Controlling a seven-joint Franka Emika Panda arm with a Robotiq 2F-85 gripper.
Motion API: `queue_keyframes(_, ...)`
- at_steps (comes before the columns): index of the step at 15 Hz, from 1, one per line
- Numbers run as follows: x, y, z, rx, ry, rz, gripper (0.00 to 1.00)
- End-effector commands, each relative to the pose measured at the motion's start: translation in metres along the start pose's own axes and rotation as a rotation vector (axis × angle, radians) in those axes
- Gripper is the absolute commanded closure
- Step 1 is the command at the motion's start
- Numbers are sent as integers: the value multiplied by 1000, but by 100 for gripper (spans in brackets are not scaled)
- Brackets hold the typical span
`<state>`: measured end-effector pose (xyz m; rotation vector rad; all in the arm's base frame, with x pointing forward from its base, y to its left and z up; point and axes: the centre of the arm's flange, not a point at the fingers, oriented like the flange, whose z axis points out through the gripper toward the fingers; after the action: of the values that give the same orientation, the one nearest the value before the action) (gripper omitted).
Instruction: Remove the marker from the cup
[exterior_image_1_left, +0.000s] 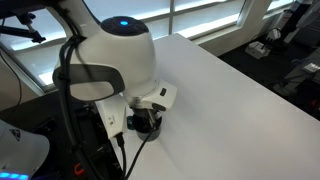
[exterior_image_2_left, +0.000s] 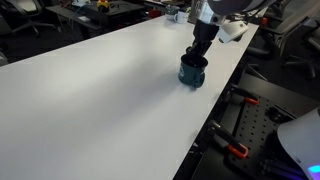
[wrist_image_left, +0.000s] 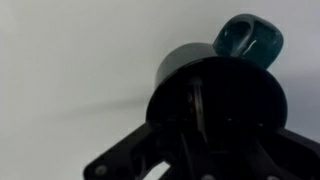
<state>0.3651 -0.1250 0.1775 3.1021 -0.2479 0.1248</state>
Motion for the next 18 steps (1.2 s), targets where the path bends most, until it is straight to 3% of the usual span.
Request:
queue_keyframes(1,-5,6,6,-14,9,-39,95)
queue_keyframes(5,-1,2,-6,-13,-12,-41,95)
queue_keyframes(18,25,-15,-110,43,-103,-65,95)
